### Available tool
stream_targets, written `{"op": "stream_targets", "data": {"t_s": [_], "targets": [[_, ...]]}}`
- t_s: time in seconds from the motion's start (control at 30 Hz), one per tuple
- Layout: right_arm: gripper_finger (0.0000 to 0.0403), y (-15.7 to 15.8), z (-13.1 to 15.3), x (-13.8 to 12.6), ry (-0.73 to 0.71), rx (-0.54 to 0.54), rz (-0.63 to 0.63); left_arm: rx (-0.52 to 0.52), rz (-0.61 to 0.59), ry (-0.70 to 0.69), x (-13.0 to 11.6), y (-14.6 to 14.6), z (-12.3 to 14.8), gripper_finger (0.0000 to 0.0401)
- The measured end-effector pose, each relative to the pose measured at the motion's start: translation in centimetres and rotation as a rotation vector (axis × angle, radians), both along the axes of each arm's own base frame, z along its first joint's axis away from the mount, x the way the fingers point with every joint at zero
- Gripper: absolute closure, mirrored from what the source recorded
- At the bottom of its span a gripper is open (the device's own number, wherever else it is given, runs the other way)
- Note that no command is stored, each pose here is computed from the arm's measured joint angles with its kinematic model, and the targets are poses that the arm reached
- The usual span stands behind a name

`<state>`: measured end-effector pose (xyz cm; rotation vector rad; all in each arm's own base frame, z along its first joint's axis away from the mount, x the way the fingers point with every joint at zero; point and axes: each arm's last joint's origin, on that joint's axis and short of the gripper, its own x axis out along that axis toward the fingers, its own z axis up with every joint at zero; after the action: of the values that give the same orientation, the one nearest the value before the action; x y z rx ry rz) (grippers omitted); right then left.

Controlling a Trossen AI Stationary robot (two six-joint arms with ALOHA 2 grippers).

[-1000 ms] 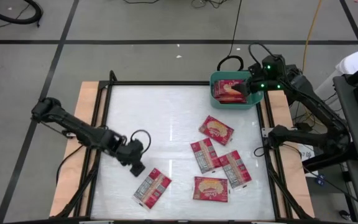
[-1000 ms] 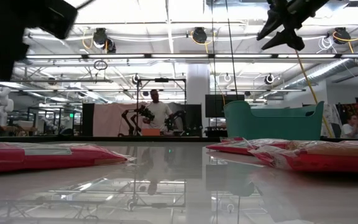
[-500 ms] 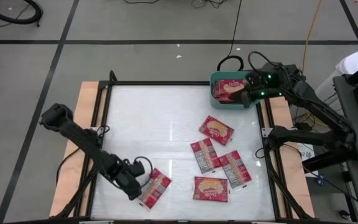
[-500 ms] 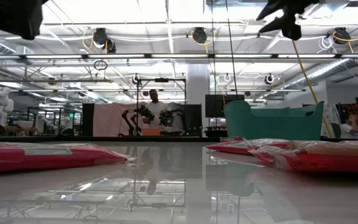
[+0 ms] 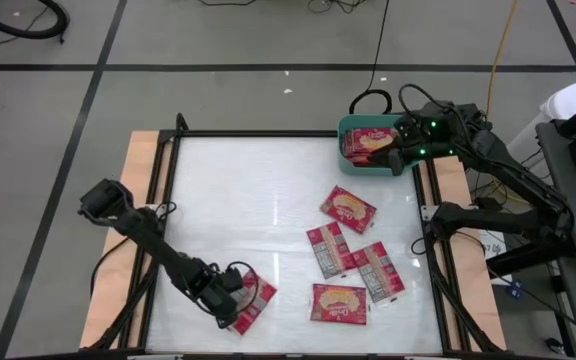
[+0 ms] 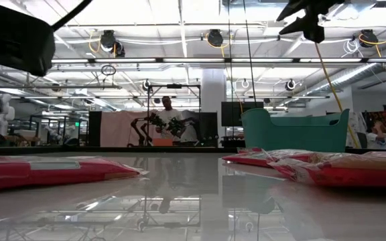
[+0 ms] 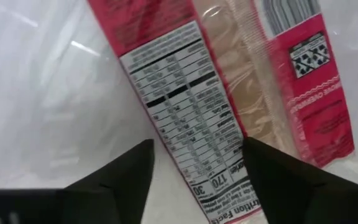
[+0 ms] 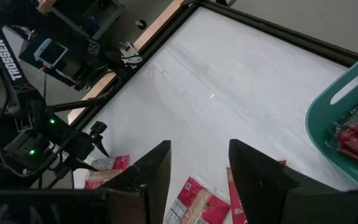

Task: Sort popcorn bags into baskets
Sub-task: Put the red popcorn bag into the green bin

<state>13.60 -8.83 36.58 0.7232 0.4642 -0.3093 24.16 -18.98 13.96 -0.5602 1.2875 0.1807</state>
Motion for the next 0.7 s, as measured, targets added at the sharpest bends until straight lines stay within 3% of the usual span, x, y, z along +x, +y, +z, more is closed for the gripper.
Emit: {"op": "stream_targets", "data": {"t_s": [0.17, 0.43, 0.7], "targets": [[0.0248, 0.0, 0.0, 0.0, 0.006, -0.014, 0.011, 0.041, -0.077, -0.069, 1.2, 1.0, 0.1, 0.0236], [0.0248, 0.0, -0.1, 0.0, 0.015, -0.031, 0.024, 0.06, -0.093, -0.137, 3.8, 4.2, 0.1, 0.0383], [0.0248, 0.1, -0.2, -0.1, 0.022, -0.023, 0.023, 0.071, -0.001, -0.211, 5.8, 8.5, 1.4, 0.0397]]}}
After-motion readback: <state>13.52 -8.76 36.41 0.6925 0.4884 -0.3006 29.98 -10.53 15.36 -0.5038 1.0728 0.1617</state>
